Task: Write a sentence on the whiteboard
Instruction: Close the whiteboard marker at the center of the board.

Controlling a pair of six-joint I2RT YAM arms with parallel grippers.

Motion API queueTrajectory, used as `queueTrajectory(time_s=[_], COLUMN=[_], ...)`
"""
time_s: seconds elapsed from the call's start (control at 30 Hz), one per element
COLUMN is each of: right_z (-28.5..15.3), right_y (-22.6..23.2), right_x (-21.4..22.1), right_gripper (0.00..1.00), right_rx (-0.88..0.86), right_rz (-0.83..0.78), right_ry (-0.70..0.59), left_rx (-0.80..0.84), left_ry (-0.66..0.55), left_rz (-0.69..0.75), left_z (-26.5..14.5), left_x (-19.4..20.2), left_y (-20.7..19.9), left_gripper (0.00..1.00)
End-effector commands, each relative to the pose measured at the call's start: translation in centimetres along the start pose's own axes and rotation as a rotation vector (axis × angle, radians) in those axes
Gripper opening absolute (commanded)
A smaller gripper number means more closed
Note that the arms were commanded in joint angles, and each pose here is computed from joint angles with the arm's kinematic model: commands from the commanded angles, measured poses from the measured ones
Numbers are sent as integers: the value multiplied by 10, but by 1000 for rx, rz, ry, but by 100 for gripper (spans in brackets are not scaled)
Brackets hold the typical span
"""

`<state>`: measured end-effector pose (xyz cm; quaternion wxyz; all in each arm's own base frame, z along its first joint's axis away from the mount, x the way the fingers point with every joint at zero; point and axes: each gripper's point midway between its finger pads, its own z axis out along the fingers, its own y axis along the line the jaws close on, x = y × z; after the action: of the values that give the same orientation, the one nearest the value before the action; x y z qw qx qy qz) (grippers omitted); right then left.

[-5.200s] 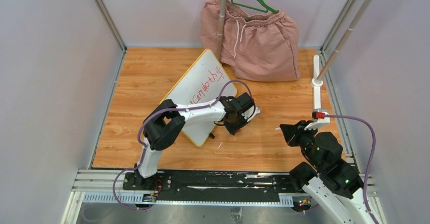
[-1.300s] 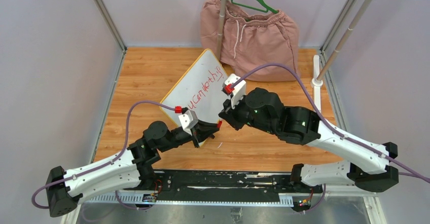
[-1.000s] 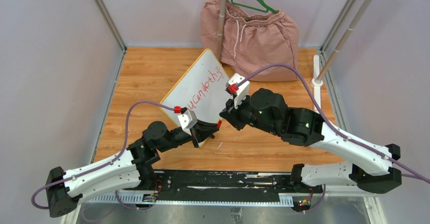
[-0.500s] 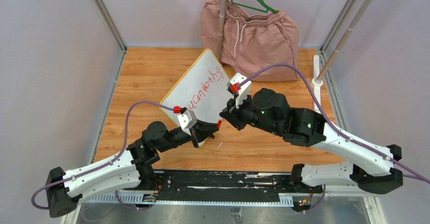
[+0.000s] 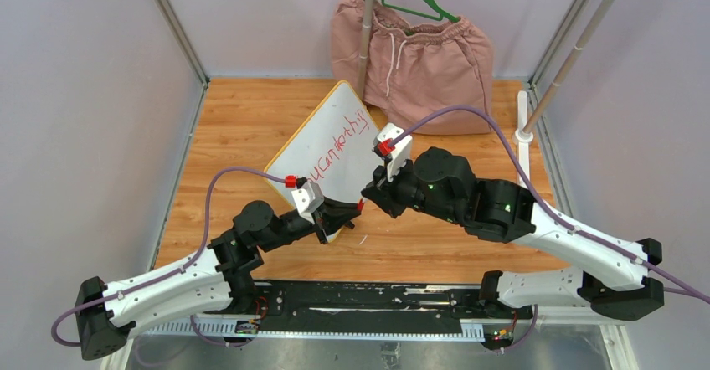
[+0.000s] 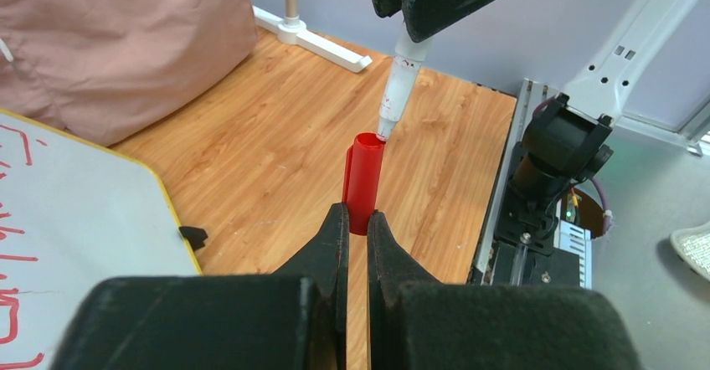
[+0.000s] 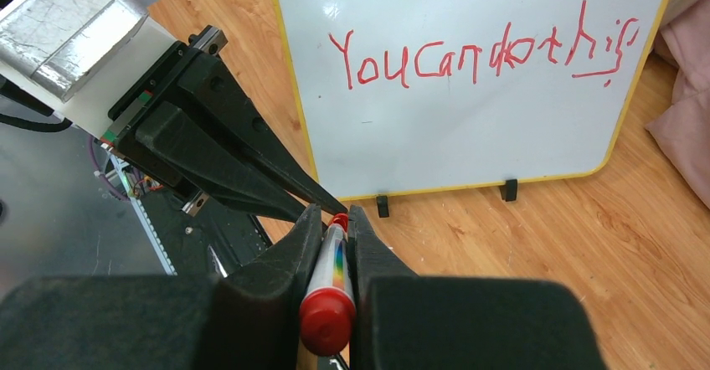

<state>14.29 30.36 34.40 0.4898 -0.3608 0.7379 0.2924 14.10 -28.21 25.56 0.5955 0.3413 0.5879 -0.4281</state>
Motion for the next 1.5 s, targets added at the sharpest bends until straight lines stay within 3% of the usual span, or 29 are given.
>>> queueTrajectory(time_s=[0.0,0.97,1.47], right_z=[0,11,-16], right_y=[6,10,7], right_x=[0,14,-21], right_gripper=[0,0,0], right_rx=[-20,-30,-41], right_rz=[6,10,25], right_ry=[-3,45,-75], left_rx=[-2,2,59], left_ry=[-37,-53,-32], left_rz=[3,4,58], left_z=[-1,-4,-2], left_x=[-8,-12,-6], left_y=[-1,-3,-12], left_gripper=[0,0,0])
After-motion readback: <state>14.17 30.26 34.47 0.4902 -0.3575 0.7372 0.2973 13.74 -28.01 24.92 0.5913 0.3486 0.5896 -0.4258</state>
